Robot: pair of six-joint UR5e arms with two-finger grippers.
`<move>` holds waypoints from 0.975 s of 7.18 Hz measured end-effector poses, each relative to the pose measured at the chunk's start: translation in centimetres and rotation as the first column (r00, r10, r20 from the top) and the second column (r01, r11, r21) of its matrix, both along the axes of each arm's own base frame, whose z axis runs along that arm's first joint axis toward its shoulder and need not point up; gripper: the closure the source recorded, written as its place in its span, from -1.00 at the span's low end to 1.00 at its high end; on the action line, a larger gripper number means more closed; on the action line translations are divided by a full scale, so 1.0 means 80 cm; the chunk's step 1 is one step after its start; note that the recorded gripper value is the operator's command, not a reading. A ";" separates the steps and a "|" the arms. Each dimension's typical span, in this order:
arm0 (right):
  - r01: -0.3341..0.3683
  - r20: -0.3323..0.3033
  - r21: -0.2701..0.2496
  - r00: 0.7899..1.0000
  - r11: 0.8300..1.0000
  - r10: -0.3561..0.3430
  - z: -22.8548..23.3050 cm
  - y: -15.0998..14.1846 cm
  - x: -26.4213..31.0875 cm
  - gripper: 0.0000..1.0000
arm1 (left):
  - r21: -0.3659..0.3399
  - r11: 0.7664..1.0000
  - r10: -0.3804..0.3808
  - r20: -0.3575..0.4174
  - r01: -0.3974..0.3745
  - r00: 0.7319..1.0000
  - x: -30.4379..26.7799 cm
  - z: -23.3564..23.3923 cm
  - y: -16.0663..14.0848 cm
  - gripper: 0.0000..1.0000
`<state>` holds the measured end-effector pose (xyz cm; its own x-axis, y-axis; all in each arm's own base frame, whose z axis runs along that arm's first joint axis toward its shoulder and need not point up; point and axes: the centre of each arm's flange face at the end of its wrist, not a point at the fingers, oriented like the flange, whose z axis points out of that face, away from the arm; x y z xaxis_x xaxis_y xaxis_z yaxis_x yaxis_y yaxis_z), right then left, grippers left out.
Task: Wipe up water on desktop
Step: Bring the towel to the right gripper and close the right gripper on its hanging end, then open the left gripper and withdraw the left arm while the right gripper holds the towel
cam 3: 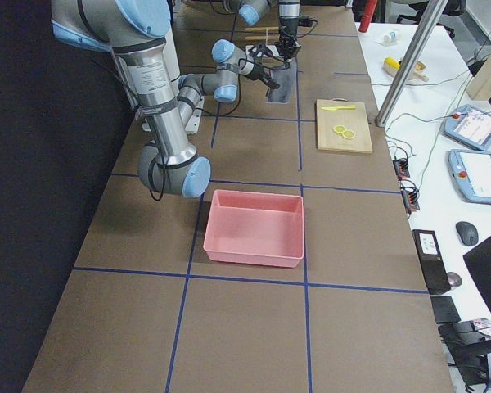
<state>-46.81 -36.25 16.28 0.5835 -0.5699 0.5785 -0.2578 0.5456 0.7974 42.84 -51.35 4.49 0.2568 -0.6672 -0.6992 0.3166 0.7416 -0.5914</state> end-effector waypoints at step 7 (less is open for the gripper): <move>0.014 0.012 -0.007 1.000 1.000 -0.013 -0.004 0.008 -0.001 1.00 | -0.006 1.000 0.002 0.007 -0.002 1.000 0.008 0.007 -0.006 0.87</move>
<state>-46.91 -35.62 15.95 0.5687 -0.5733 0.5899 -0.2600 0.5551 0.7901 43.48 -51.84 5.08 0.2629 -0.6711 -0.6931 0.3197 0.7384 -0.5937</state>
